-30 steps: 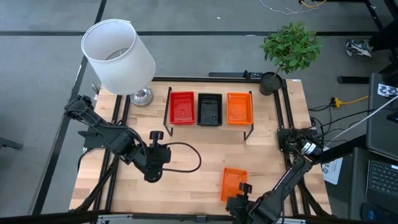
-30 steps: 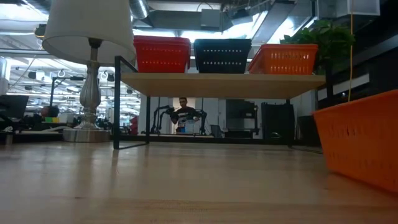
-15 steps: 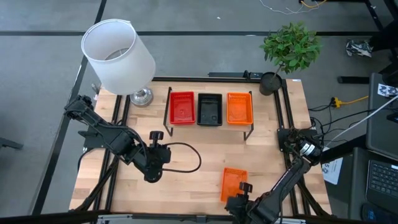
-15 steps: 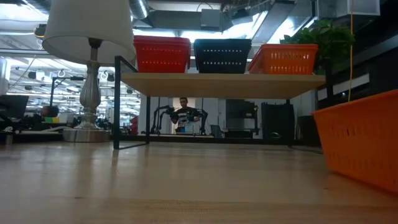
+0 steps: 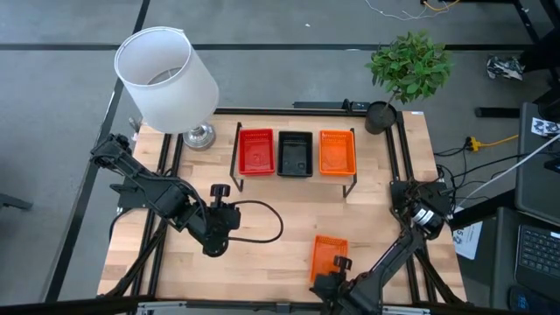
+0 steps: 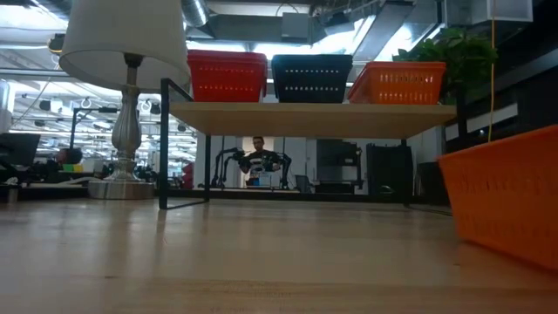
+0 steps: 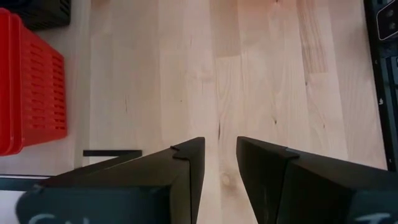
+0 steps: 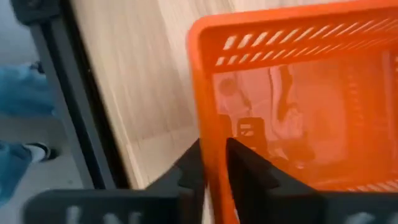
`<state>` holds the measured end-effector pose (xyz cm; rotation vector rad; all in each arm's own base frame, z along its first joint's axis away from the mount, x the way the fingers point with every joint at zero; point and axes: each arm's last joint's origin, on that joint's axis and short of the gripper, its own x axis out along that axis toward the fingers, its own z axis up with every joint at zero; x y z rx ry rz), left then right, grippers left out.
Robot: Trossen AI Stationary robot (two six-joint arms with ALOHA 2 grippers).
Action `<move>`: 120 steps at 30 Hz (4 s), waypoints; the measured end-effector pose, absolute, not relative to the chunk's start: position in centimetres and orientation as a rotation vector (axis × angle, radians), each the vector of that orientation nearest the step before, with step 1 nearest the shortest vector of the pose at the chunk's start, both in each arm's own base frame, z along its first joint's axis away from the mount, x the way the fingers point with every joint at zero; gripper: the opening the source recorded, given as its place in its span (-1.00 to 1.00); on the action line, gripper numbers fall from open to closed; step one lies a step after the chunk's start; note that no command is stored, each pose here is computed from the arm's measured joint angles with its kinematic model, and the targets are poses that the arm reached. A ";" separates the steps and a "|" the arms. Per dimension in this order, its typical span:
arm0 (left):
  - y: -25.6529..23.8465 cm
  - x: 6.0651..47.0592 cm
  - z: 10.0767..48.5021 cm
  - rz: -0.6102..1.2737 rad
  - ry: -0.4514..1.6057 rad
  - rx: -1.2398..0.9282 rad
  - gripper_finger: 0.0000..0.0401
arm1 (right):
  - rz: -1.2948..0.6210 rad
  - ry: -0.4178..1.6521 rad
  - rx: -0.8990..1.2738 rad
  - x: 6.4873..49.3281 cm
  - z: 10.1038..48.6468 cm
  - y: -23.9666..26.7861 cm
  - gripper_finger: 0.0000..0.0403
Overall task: Stack baskets on shelf by color
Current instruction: Stack the orange bin on top of the orange bin, then return to Home Position
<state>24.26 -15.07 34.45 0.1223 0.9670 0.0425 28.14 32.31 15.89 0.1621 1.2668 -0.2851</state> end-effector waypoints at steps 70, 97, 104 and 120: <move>-15.1 24.6 34.7 0.075 0.903 0.125 -0.57 | -0.242 0.924 -0.045 21.1 33.9 2.2 -0.93; -15.0 24.5 34.7 0.080 0.903 0.201 -0.57 | -0.020 0.722 0.161 18.5 42.0 3.1 -0.39; -13.4 21.5 34.8 0.149 0.975 0.238 -0.61 | -0.011 0.721 0.144 13.4 35.7 4.1 -0.48; -7.6 13.2 24.3 -0.059 0.303 -0.152 -0.74 | 0.270 0.318 0.129 9.9 21.7 4.8 -0.52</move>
